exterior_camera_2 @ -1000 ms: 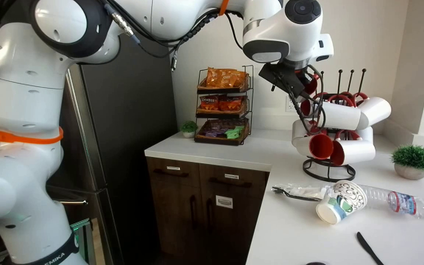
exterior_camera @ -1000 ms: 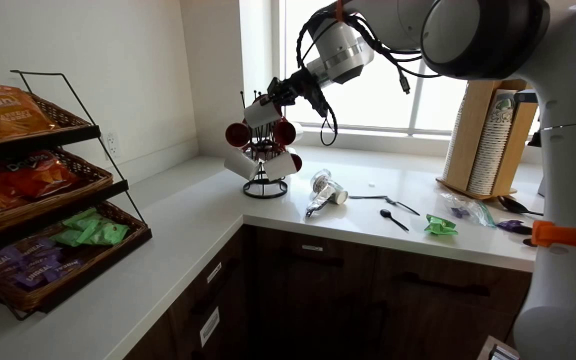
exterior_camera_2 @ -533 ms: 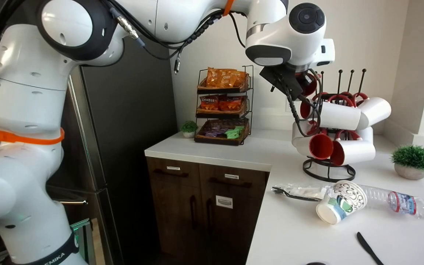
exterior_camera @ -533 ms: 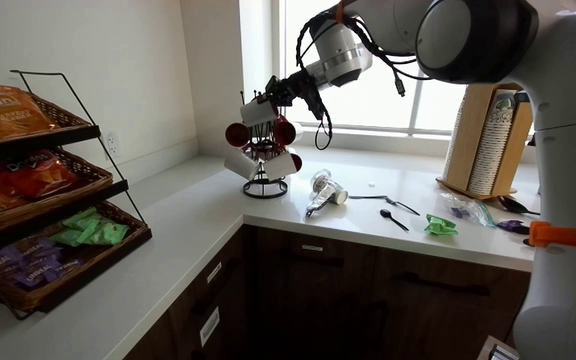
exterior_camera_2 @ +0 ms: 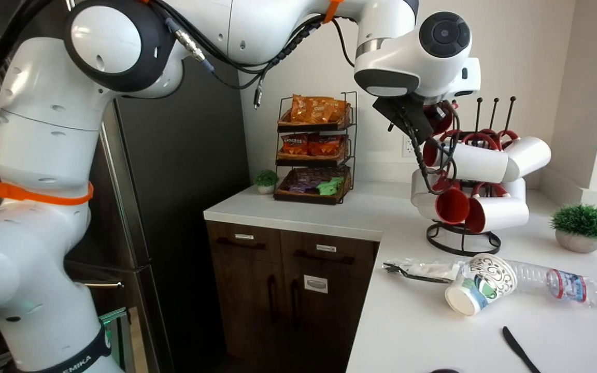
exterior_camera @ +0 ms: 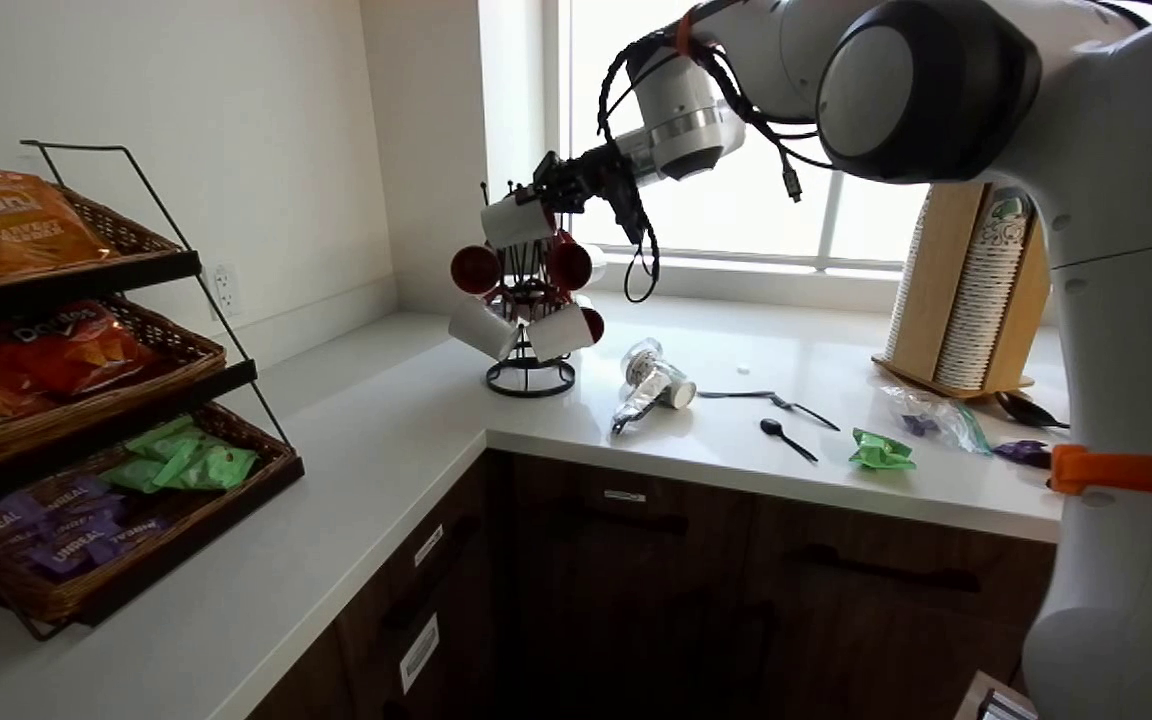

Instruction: Remove one mug from the rack and put it on the table

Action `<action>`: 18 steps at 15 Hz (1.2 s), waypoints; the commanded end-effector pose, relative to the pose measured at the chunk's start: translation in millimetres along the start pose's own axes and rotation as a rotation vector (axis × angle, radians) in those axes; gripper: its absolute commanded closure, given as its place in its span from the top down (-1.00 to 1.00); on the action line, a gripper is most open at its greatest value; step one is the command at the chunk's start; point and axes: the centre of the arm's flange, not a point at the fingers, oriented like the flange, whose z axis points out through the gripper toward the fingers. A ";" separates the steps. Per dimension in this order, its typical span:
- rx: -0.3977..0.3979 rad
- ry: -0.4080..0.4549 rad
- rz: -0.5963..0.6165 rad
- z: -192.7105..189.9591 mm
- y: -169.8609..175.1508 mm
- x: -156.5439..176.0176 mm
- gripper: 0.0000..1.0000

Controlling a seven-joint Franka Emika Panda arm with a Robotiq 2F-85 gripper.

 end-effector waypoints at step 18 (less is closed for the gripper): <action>0.018 -0.276 -0.436 -52.9 -101.2 -18.5 -0.95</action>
